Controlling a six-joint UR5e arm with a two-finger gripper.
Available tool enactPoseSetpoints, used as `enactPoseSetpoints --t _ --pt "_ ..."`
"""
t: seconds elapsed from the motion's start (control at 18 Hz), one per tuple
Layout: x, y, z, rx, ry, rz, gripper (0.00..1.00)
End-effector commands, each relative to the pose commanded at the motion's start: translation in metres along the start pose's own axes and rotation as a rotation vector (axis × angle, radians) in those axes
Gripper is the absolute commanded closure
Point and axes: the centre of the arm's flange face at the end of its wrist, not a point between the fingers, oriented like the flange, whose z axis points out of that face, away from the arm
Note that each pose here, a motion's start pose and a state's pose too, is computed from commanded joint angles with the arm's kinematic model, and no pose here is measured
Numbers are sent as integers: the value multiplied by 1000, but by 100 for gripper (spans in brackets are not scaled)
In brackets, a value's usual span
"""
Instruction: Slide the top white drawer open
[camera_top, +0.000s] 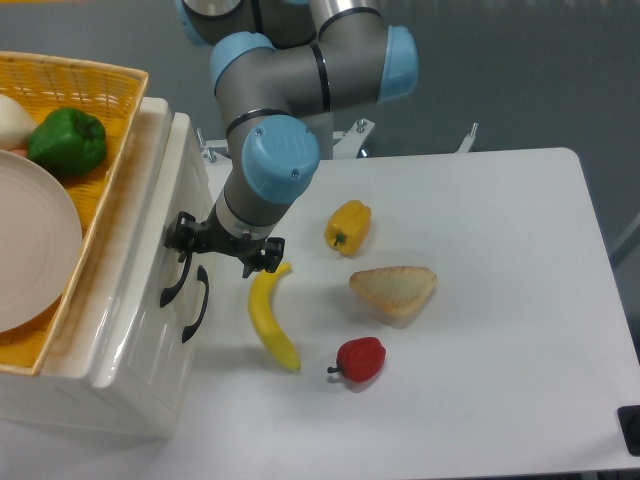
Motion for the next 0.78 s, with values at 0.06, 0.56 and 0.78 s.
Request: enactPoseSetpoints --t 0.06,0.56,0.78 --pt "0 -1 -1 3 -3 3 0" --pt "-4 0 0 -11 -34 23 0" --pt "-6 0 0 -9 -34 21 0"
